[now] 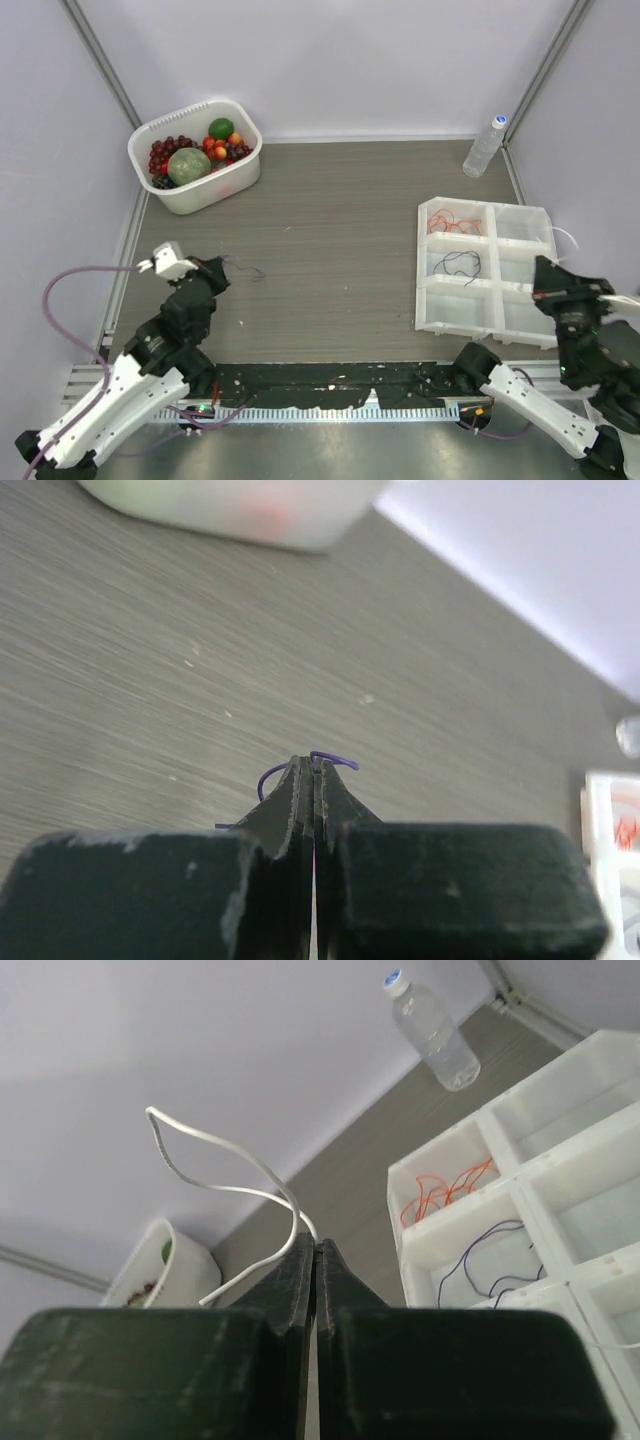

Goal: Untangle the cables

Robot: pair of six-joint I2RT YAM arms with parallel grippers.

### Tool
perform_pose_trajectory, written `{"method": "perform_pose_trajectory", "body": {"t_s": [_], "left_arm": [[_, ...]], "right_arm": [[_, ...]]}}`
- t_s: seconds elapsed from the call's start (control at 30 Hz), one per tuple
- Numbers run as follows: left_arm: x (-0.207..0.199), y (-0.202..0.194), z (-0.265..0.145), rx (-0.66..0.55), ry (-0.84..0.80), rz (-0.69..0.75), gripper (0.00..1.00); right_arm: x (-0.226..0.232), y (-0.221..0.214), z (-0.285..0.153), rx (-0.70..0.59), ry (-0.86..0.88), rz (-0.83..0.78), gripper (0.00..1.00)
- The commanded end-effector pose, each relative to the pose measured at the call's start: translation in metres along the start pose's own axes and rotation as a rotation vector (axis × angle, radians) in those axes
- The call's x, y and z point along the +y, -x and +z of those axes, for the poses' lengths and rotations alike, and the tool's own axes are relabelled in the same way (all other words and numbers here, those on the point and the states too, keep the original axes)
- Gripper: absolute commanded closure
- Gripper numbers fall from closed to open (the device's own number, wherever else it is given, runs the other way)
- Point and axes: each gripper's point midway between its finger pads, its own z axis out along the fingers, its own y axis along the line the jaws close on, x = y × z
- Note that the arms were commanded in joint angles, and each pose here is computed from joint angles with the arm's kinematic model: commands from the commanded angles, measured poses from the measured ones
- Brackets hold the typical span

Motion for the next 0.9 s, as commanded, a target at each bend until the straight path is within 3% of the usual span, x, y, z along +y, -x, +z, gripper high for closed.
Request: {"method": "perform_pose_trajectory", "body": {"t_s": [0.0, 0.17, 0.33, 0.43, 0.57, 0.7, 0.87], "left_arm": [[-0.057, -0.044, 0.011, 0.185, -0.177, 0.021, 1.0], [-0.077, -0.095, 0.022, 0.354, -0.214, 0.087, 1.0], [-0.092, -0.131, 0.025, 0.447, -0.283, 0.057, 1.0], [-0.096, -0.15, 0.023, 0.497, -0.312, 0.022, 1.0], [-0.098, -0.173, 0.021, 0.566, -0.346, 0.01, 1.0], [-0.106, -0.188, 0.02, 0.619, -0.389, 0.038, 1.0], [-0.118, -0.201, 0.015, 0.671, -0.468, 0.044, 1.0]], "right_arm": [[0.061, -0.057, 0.023, 0.143, 0.089, -0.093, 0.99], [0.084, -0.108, 0.034, 0.288, 0.106, -0.27, 0.99], [0.08, -0.115, 0.034, 0.32, 0.091, -0.32, 0.99], [0.076, -0.105, 0.024, 0.325, 0.127, -0.292, 0.99], [0.112, -0.086, -0.001, 0.383, 0.334, -0.215, 0.99], [0.146, -0.05, -0.017, 0.362, 0.469, -0.161, 0.99], [0.163, -0.029, -0.02, 0.334, 0.512, -0.155, 0.99]]}}
